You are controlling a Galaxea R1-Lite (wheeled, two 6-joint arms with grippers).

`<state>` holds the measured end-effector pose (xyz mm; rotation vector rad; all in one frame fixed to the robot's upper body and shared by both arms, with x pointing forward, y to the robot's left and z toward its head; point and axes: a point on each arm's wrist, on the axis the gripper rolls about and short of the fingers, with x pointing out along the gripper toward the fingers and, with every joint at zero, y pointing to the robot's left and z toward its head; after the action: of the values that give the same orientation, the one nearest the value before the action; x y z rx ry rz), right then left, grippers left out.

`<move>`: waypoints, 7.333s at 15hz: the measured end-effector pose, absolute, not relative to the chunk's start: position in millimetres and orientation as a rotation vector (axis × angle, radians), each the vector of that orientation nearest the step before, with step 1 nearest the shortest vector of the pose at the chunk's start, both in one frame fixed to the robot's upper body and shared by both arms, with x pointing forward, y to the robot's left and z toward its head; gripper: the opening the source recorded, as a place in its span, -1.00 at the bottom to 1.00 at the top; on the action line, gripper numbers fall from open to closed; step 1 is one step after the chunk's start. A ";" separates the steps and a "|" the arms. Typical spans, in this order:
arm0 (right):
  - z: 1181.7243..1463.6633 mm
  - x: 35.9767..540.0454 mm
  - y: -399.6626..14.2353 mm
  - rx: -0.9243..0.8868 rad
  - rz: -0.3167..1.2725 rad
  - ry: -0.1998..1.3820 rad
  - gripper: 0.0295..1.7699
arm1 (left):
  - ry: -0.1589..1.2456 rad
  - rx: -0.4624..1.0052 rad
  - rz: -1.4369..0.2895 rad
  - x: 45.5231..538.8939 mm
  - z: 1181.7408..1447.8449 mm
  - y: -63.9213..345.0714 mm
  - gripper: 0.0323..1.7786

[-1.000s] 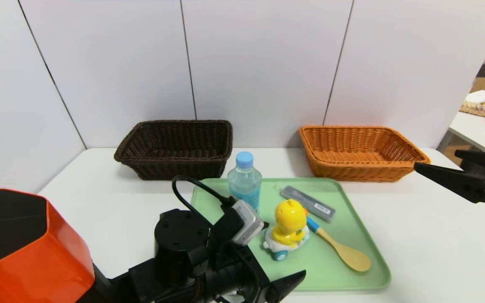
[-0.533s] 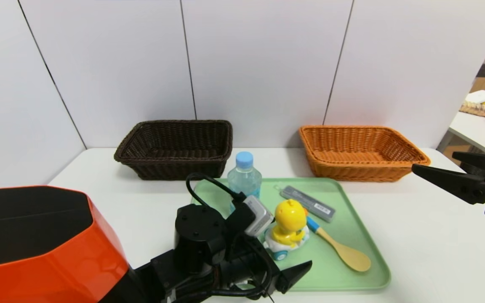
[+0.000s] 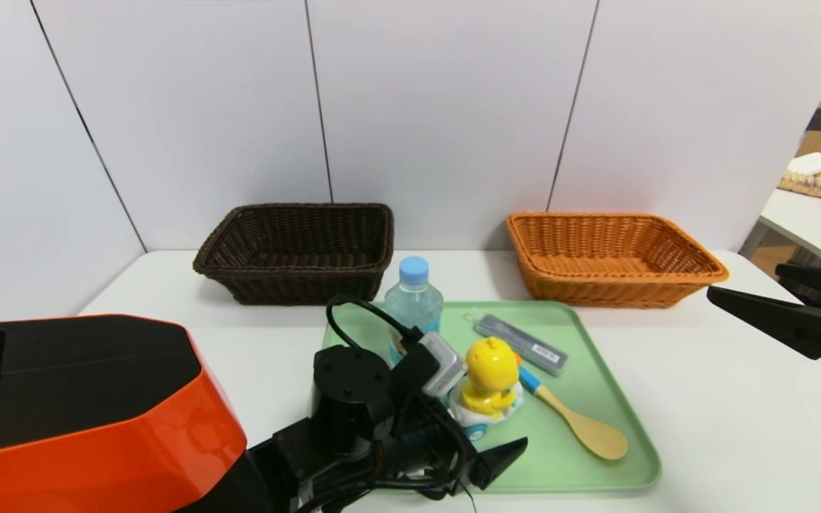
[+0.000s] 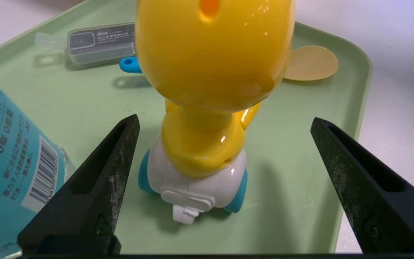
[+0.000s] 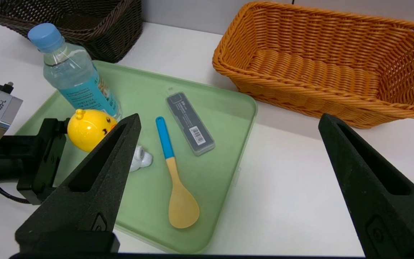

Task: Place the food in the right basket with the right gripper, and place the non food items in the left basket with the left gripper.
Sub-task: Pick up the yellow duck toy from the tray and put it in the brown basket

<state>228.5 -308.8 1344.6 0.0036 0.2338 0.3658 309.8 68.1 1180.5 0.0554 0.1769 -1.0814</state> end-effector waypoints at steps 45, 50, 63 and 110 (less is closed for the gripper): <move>1332.8 219.3 -310.4 0.004 0.364 0.256 0.93 | 0.167 0.038 -1.045 335.9 1170.3 57.7 -0.05; 1330.9 217.9 -310.6 0.004 0.364 0.259 0.93 | 0.125 0.025 -1.048 332.8 1186.0 58.3 -0.22; 1323.8 207.4 -312.6 0.004 0.355 0.270 0.93 | 0.016 -0.007 -1.101 298.1 1256.4 50.0 -0.22; 1339.7 219.1 -320.0 0.010 0.274 0.234 0.93 | 0.514 0.049 -0.356 524.3 1285.5 268.8 -0.22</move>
<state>219.1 -320.0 1339.7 0.0102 0.2343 0.2742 524.3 268.8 1285.5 0.0494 0.5144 -0.3565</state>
